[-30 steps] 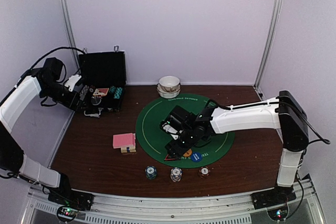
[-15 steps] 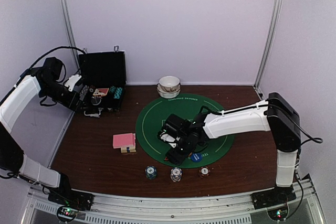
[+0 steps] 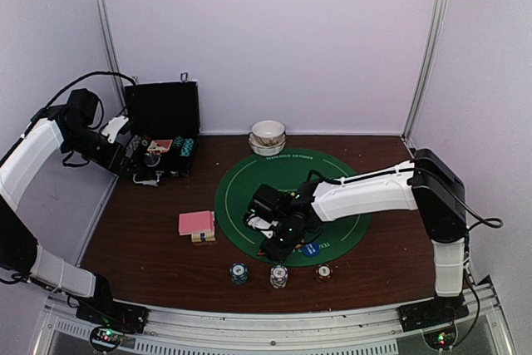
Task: Distribute texas hold em gaming equipment
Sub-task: Move the dealer button to the dealer area.
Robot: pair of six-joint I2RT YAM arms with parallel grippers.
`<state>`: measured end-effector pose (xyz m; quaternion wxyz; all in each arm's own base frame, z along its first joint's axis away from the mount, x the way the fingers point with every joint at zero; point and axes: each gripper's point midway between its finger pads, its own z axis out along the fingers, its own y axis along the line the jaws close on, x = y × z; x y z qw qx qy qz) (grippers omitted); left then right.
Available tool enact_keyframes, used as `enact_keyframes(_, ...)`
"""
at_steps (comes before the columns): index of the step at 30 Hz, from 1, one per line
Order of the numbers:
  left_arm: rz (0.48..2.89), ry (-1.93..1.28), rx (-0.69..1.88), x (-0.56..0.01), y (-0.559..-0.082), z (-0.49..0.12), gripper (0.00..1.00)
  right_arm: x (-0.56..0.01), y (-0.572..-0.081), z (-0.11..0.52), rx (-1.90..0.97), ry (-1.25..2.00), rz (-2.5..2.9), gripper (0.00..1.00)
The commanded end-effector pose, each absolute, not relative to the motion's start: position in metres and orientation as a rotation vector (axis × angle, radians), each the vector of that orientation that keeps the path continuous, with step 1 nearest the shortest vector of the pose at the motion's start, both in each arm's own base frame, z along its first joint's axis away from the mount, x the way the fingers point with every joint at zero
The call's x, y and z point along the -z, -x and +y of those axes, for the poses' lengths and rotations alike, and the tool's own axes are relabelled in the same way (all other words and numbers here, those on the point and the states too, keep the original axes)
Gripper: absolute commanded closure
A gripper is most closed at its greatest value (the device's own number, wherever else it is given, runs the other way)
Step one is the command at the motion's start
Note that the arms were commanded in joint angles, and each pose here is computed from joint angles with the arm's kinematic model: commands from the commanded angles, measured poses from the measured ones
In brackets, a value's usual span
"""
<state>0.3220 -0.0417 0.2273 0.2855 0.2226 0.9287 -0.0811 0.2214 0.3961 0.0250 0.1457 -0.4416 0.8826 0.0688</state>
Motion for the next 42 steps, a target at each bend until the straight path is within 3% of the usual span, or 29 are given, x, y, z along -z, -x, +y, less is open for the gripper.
enact_keyframes(1,2.432,-0.601,0.209,-0.244,-0.323,-0.041,0.02,-0.022,-0.228,0.403,-0.162,1.272,2.529,0.61)
enact_keyframes(15,2.426,-0.621,0.216,-0.245,-0.317,-0.043,0.03,-0.03,-0.286,0.432,-0.087,1.07,2.476,0.73)
enact_keyframes(29,2.444,-0.673,0.253,-0.24,-0.305,-0.048,0.02,-0.04,-0.335,0.473,-0.11,0.98,2.408,0.74)
enact_keyframes(36,2.454,-0.691,0.285,-0.236,-0.298,-0.052,0.02,-0.049,-0.348,0.488,-0.149,0.975,2.378,0.69)
enact_keyframes(42,2.458,-0.704,0.295,-0.235,-0.294,-0.053,0.02,-0.083,-0.349,0.485,-0.186,0.939,2.351,0.51)
